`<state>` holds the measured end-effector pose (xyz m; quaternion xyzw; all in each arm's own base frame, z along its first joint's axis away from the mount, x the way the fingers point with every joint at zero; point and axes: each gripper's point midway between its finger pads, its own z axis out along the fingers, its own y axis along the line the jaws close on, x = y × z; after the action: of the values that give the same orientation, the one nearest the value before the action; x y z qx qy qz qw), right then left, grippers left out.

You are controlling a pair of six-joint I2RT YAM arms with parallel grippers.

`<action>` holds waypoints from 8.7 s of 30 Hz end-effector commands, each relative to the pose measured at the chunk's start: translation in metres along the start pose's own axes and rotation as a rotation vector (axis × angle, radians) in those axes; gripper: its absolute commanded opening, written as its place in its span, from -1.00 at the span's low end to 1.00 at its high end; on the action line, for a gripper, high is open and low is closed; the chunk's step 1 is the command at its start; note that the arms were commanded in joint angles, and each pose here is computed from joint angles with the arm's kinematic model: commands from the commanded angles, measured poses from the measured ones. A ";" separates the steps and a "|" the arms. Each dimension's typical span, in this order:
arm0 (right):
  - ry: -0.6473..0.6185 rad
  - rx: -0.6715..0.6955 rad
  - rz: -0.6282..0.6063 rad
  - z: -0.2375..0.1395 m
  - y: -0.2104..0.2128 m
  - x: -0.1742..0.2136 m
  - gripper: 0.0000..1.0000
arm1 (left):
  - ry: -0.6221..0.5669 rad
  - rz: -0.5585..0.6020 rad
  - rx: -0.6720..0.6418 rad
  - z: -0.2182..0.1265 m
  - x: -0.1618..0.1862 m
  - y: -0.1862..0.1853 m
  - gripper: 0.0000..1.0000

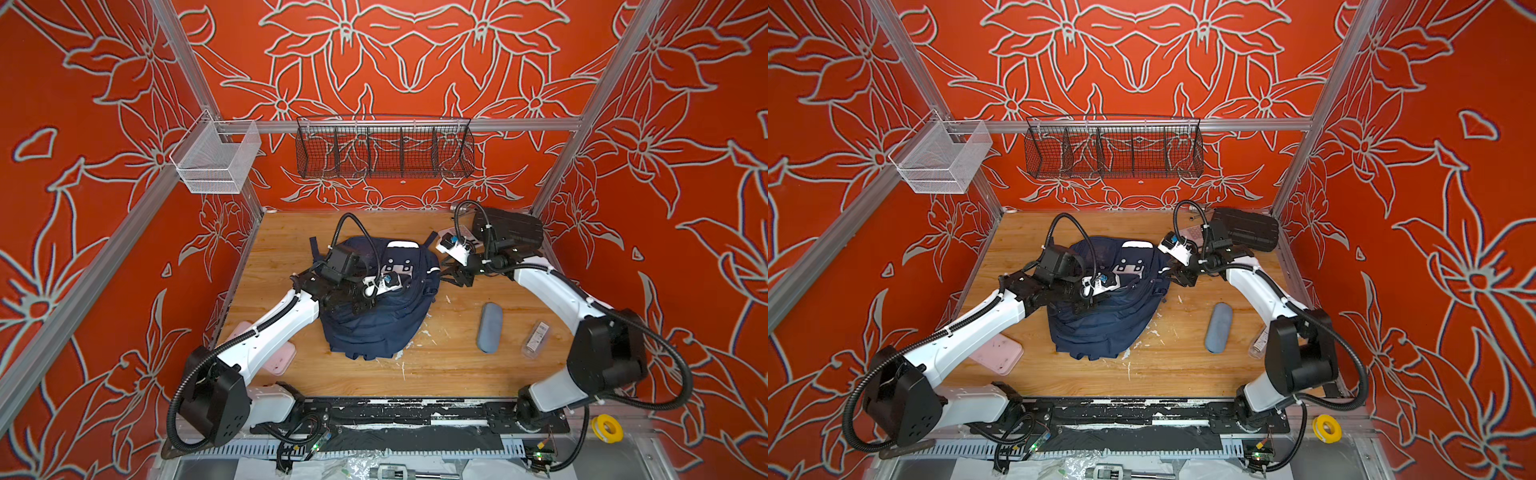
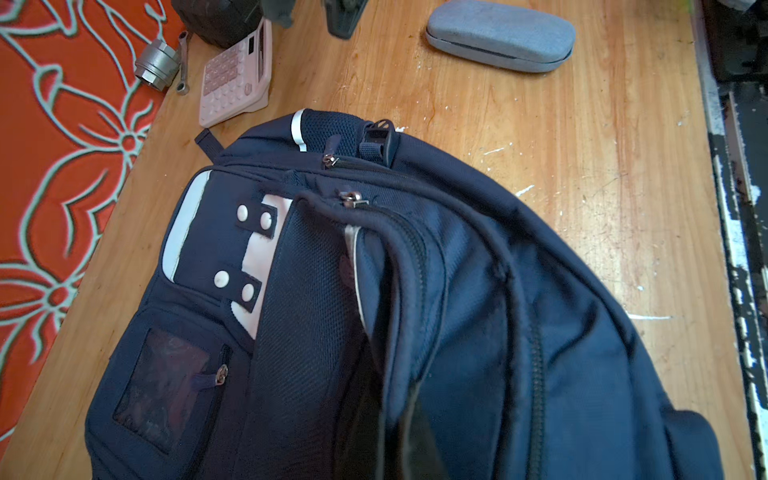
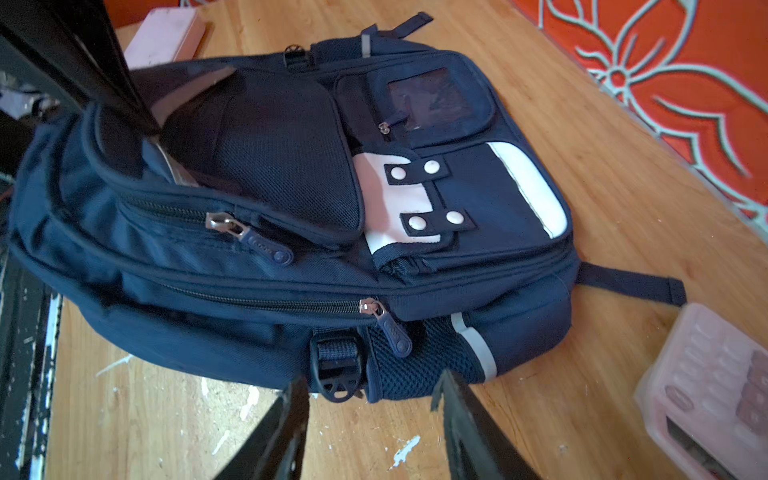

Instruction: Pack the student bag

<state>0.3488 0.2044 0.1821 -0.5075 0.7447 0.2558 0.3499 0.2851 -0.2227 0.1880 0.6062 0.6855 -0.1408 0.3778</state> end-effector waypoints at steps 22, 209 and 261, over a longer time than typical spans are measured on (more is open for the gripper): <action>0.169 -0.278 -0.205 0.066 -0.002 0.041 -0.12 | -0.114 0.122 -0.043 -0.017 -0.035 0.015 -1.00; -0.043 0.319 -0.102 0.083 0.167 -0.068 -1.00 | -0.406 -1.904 -0.326 -0.010 -0.092 0.178 -1.00; -0.270 0.207 -0.188 0.003 0.146 -0.045 -1.00 | 0.709 -0.904 -0.046 0.059 -0.027 0.015 0.54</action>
<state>0.2238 0.2778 0.1822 -0.5030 0.7014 0.1925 0.4668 0.3204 -0.2982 0.1876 0.2587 0.9551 -0.1262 0.0700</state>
